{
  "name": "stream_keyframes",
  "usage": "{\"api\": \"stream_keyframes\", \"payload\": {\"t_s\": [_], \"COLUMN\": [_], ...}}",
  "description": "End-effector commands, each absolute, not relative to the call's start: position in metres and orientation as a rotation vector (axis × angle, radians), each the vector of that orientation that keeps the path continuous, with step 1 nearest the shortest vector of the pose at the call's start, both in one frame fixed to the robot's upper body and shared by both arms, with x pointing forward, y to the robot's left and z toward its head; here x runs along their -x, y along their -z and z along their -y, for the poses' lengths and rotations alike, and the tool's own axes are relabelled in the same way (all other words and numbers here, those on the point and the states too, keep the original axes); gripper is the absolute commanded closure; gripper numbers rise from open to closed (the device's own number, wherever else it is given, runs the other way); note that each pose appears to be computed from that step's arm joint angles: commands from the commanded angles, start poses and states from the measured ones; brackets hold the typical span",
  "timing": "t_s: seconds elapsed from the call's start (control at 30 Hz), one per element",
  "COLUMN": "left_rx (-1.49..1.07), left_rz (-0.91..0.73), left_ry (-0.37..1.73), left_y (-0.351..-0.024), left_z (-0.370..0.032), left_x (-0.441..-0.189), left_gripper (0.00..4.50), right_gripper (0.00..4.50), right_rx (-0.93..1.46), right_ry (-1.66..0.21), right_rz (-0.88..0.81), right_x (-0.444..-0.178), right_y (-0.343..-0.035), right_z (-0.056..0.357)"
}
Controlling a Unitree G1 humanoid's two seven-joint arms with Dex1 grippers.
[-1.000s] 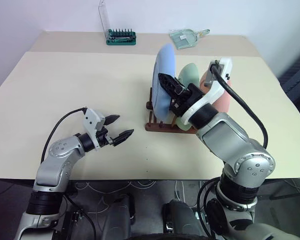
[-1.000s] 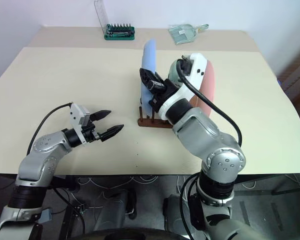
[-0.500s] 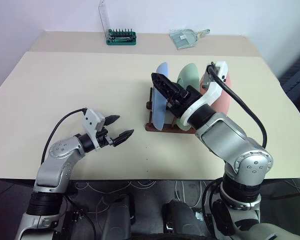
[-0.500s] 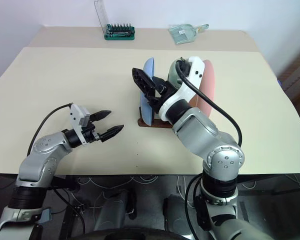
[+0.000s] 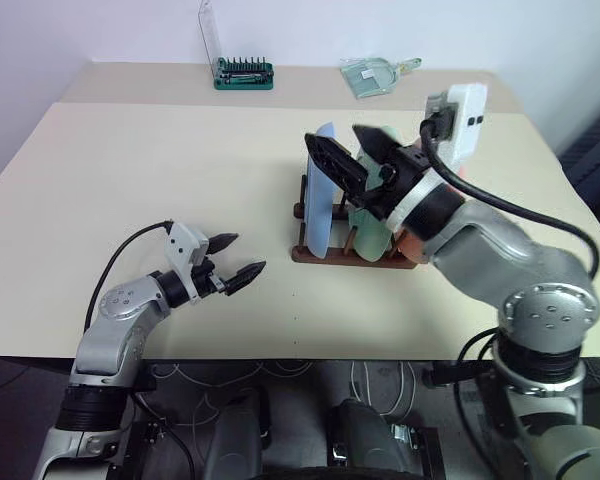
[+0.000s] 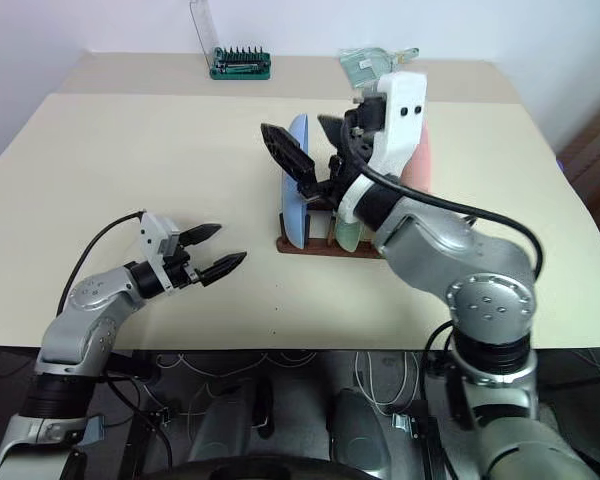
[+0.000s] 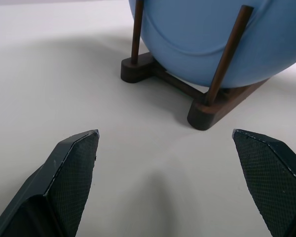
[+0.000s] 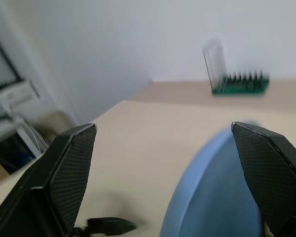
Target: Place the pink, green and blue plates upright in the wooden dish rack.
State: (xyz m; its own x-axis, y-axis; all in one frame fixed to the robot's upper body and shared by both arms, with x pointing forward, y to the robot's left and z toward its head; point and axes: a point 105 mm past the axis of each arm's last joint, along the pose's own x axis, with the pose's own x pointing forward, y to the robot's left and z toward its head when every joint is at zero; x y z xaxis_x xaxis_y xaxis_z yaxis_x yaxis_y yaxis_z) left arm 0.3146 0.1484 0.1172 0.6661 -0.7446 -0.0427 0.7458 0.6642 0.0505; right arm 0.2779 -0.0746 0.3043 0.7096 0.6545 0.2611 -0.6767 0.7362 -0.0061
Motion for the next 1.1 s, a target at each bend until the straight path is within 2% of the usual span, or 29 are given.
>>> {"api": "stream_keyframes", "payload": {"t_s": [0.03, 0.17, 0.27, 0.4, 0.5, 0.6, 0.67, 1.1], "left_rx": [-0.087, -0.096, -0.117, -0.145, -0.156, -0.161, -0.158, -0.147], "left_rz": [0.024, 0.028, 0.031, 0.027, 0.014, 0.003, 0.002, -0.008], "left_ry": [0.844, 0.828, 0.792, 0.720, 0.686, 0.668, 0.665, 0.585], "left_y": [-0.125, -0.123, -0.122, -0.120, -0.116, -0.112, -0.112, -0.110], "left_z": [-0.148, -0.151, -0.157, -0.170, -0.179, -0.183, -0.185, -0.195], "left_x": [-0.318, -0.322, -0.330, -0.343, -0.348, -0.346, -0.342, -0.333], "left_gripper": [0.00, 0.00, 0.00, 0.00, 0.00, 0.00, 0.00, 0.00], "right_gripper": [0.04, 0.04, 0.04, 0.04, 0.04, 0.04, 0.04, 0.04], "right_rx": [0.048, 0.103, 0.107, 0.047, 0.052, 0.070, 0.115, 0.148], "right_ry": [-0.694, -0.542, -0.475, -0.381, -0.317, -0.260, -0.239, -0.257], "right_rz": [0.456, 0.480, 0.438, 0.301, 0.187, 0.071, 0.032, 0.040], "right_x": [-0.259, -0.253, -0.243, -0.234, -0.232, -0.238, -0.244, -0.275], "right_y": [-0.342, -0.350, -0.331, -0.273, -0.228, -0.185, -0.169, -0.156], "right_z": [0.119, 0.188, 0.230, 0.278, 0.299, 0.307, 0.308, 0.297]}}
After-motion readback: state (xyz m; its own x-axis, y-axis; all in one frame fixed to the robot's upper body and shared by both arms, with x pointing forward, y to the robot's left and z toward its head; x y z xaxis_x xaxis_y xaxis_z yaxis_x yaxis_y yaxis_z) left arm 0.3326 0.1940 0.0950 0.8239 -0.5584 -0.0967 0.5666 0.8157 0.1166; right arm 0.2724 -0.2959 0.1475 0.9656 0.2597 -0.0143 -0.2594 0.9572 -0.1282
